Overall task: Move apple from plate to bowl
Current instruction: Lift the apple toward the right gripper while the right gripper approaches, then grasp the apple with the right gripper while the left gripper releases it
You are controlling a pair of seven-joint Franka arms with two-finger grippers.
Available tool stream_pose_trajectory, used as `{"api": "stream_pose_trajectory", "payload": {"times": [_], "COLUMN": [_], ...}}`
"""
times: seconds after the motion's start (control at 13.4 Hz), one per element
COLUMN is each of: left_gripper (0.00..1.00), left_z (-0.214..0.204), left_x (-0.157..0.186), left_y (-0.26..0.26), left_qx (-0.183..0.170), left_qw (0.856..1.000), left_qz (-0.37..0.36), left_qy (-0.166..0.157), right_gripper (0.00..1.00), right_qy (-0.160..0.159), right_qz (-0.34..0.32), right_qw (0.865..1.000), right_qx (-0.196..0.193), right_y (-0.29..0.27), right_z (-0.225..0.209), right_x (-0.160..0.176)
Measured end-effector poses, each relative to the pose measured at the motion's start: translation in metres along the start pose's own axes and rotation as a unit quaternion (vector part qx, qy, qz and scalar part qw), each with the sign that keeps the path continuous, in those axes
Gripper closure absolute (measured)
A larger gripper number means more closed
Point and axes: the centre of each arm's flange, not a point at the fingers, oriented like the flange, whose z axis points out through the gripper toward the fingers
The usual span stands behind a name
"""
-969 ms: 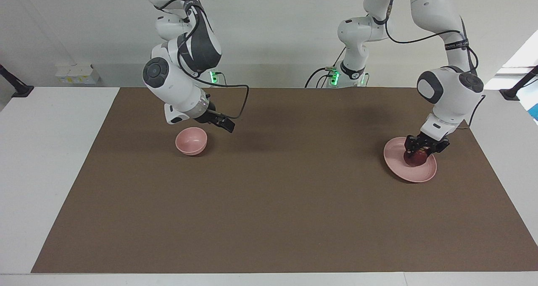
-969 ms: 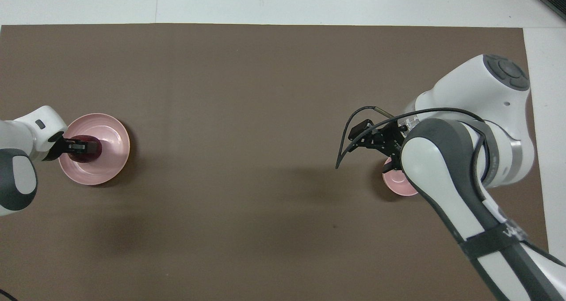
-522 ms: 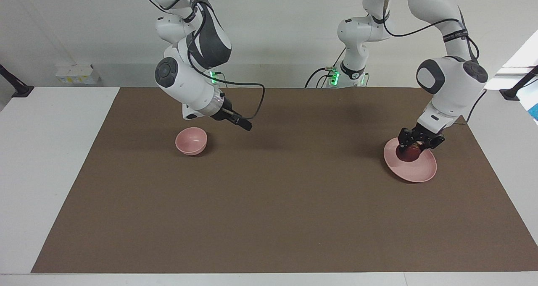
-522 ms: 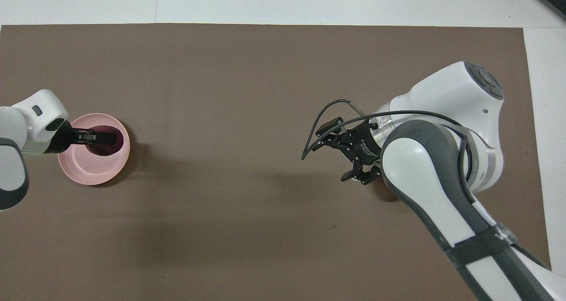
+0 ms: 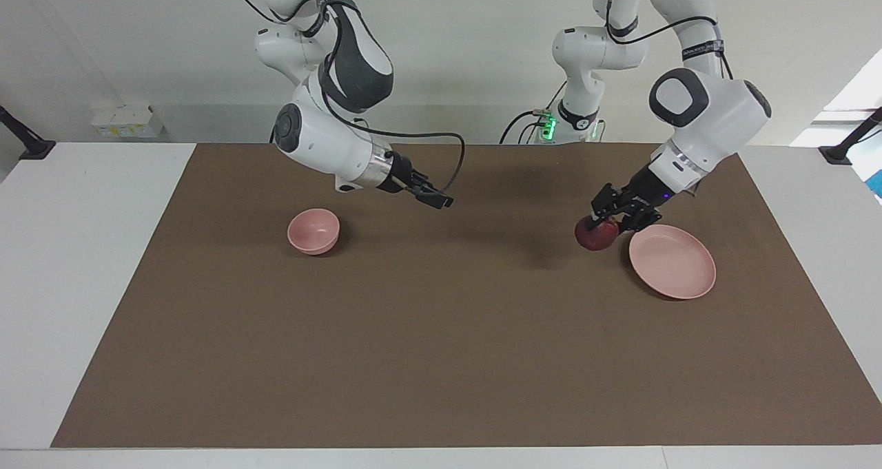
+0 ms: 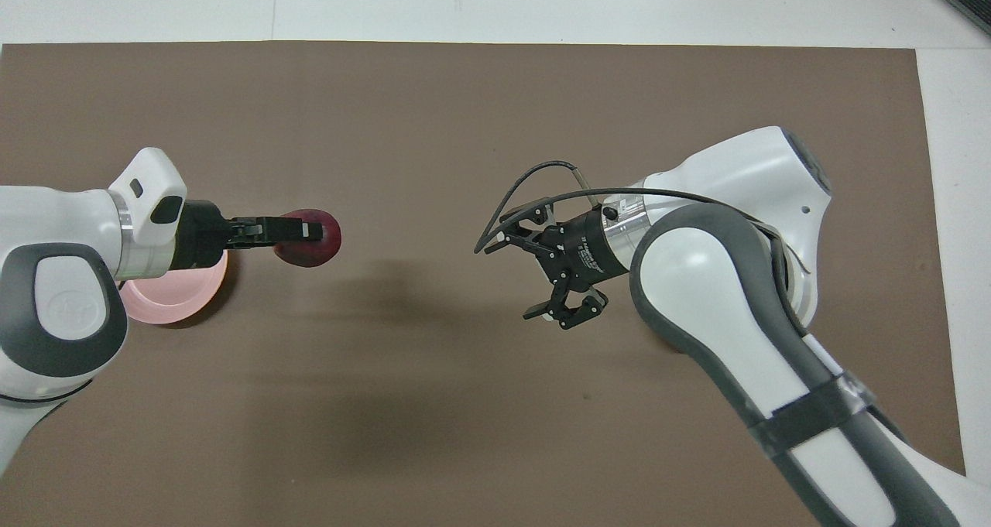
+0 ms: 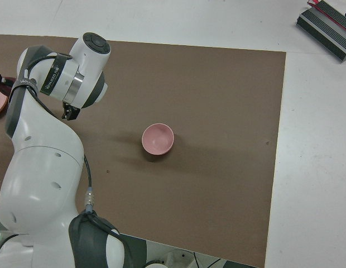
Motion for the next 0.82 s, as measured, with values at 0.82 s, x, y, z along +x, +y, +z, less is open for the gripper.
{"api": "stream_pose_trajectory", "payload": {"times": [0.82], "left_gripper": [0.36], "left_z": [0.061], "left_x": [-0.048], "left_y": [0.098], "left_qx": [-0.073], "left_qw": [0.997], "left_qz": [0.000], "left_qy": [0.025], "right_gripper": [0.00], "right_qy": [0.003], "right_qz": [0.132], "right_qw": [0.986], "right_qx": [0.104], "right_y": [-0.026], "right_z": [0.041], "right_x": [-0.017]}}
